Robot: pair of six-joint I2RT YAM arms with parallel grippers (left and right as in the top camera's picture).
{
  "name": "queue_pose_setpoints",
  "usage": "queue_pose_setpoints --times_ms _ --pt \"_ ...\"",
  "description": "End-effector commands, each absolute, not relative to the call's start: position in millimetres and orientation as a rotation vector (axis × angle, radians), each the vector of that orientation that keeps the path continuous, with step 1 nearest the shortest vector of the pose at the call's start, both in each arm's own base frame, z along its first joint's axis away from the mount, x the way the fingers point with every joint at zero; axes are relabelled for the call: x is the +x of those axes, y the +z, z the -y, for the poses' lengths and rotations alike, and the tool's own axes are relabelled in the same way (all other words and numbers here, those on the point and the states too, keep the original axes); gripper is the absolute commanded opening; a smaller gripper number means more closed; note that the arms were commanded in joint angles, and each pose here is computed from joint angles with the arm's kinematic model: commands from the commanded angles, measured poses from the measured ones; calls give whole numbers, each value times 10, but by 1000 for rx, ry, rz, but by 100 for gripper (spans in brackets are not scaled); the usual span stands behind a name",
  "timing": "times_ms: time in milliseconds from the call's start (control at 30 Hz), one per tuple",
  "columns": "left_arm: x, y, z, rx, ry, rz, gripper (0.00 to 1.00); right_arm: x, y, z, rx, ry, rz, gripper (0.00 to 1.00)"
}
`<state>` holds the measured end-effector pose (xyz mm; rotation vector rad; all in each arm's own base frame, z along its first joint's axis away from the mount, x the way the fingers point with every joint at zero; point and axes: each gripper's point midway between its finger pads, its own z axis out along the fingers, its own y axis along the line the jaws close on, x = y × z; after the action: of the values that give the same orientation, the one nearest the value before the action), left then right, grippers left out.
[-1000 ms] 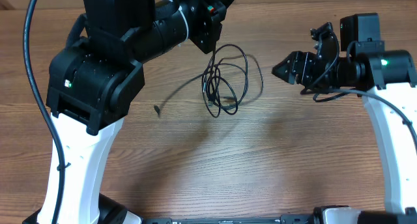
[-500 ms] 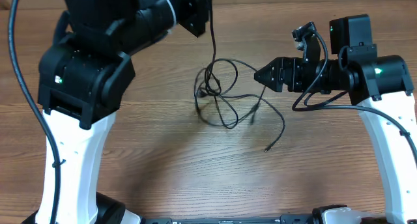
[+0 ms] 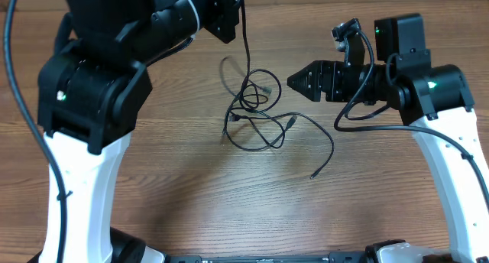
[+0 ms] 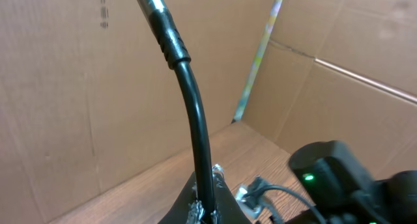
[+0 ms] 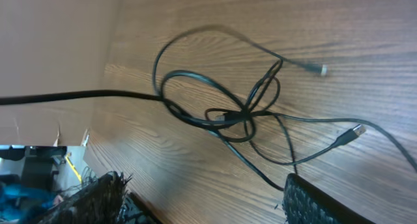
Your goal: Untangle cables
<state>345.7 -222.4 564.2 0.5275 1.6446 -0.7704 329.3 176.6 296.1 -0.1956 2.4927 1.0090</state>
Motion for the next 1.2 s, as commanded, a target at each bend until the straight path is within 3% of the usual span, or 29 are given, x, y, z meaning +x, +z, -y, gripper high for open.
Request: queue_pose_setpoints --times_ms 0,200,400,667,900,1167 --pt "3088 5985 2093 525 -794 -1550 4 3354 2908 -1895 -179 1035 -2522 76" --pt "3011 5975 2054 523 -792 -1564 4 3402 2686 -2078 -203 1051 -2584 74" --pt "3009 5980 2056 523 -794 -1562 4 3608 2283 -1955 -11 813 -2700 71" --pt "3021 5951 2044 517 -786 -1576 4 3699 2027 -2122 -40 833 -2744 70" --pt "3088 5868 1948 482 -753 -1618 4 3569 2377 -1999 -174 817 -2649 69" --pt "3117 5884 1902 469 -745 -1614 4 3343 2638 -2108 -335 842 -2571 77"
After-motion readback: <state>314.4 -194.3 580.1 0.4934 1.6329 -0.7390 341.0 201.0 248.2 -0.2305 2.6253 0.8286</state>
